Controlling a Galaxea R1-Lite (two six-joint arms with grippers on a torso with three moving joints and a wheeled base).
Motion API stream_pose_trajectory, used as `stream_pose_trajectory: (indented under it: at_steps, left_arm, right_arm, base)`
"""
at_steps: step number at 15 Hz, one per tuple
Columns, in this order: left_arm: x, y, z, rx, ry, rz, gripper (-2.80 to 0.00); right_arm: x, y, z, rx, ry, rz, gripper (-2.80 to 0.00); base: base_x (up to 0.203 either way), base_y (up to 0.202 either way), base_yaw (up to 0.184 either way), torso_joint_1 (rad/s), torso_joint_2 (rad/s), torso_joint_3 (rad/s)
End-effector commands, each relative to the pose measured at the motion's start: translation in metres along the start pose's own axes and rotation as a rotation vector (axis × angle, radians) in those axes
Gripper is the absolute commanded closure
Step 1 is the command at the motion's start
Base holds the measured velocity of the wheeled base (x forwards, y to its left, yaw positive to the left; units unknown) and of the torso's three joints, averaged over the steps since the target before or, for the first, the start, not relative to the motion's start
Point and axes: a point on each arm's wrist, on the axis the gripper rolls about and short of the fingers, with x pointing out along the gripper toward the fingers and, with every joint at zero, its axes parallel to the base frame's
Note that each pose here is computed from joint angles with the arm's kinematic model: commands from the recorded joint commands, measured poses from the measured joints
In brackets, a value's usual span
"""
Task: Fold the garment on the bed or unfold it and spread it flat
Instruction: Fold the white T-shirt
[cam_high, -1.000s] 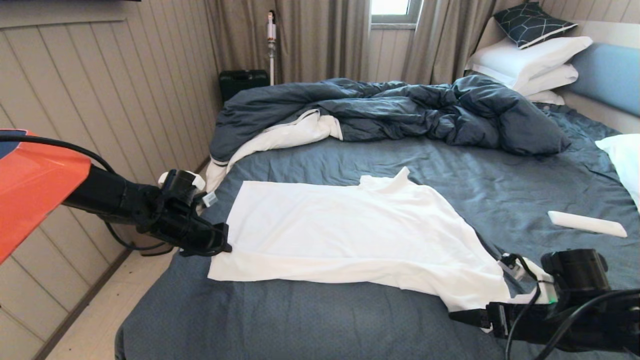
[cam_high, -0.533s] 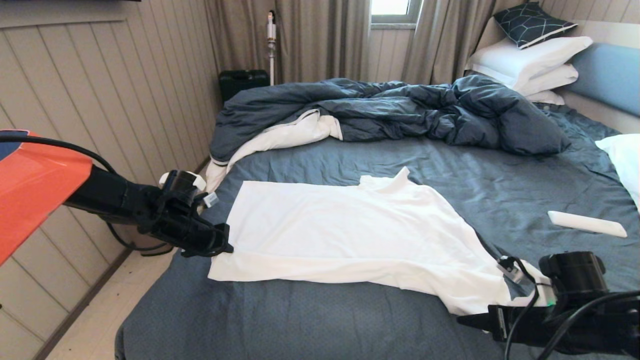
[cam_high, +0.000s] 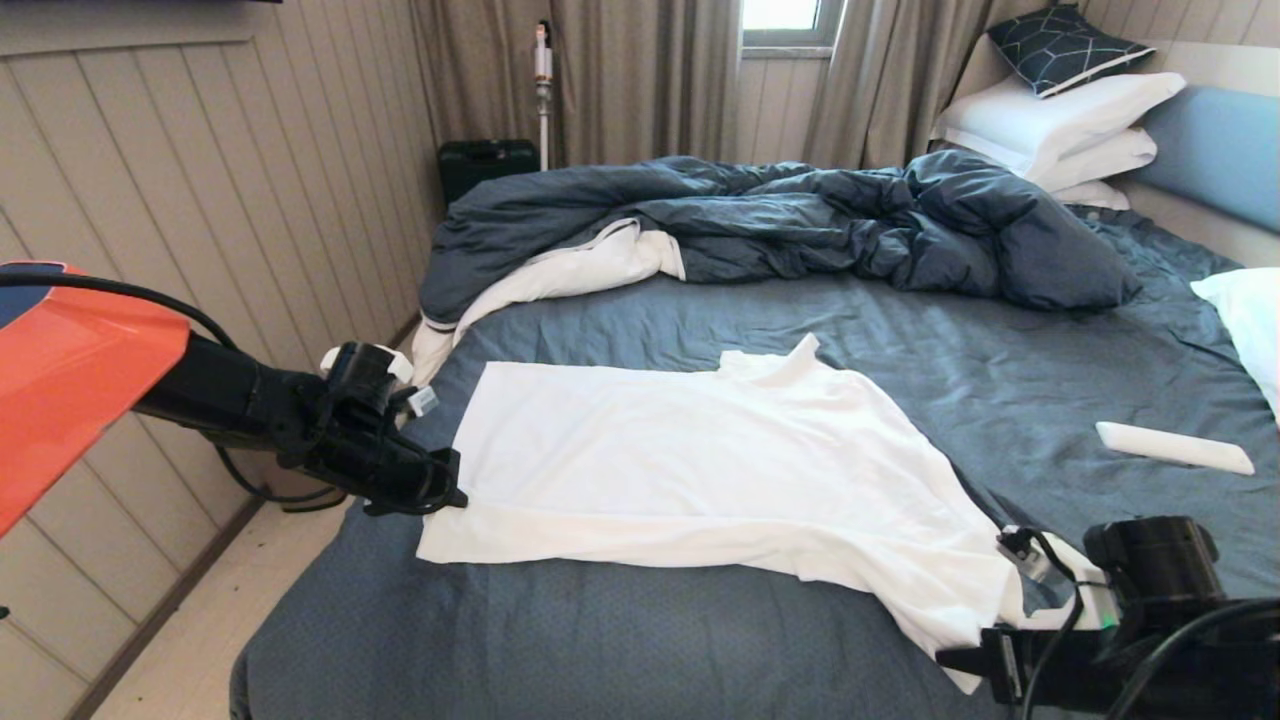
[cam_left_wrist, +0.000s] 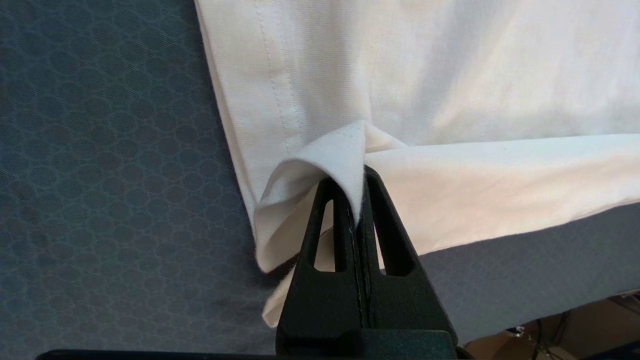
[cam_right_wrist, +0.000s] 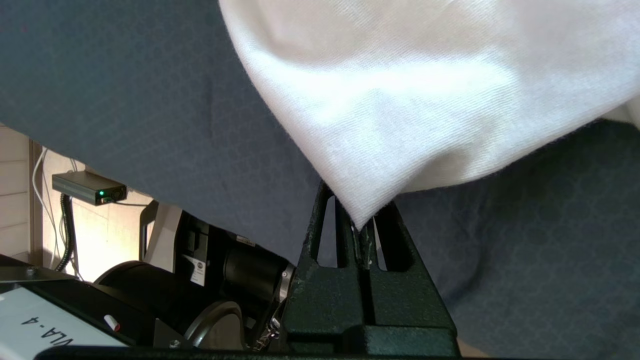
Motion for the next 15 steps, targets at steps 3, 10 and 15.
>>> stream_pose_trajectory:
  at_steps: [3,10,15]
  left_arm:
    - [-0.005,-0.003,0.003,0.004,-0.018,-0.005,0.00]
    - [-0.021,-0.017,0.044,-0.011,-0.134,-0.058,0.00]
    - [-0.009,-0.016,0.057,-0.034,-0.126,-0.061,0.00]
  right_arm:
    - [-0.019,0.009,0.006,-0.037,-0.086,0.010,0.00]
    - [-0.039,0.018,0.074,-0.054,-0.232,0.017,0.00]
    - [-0.006,-0.001,0.107,0.012,-0.208,0.006,0.00]
  base:
    - [0.000,0.000,0.000,0.000,0.00,0.000]
    - [0.000,0.000,0.000,0.000,0.00,0.000]
    - [0.000,0.000,0.000,0.000,0.00,0.000]
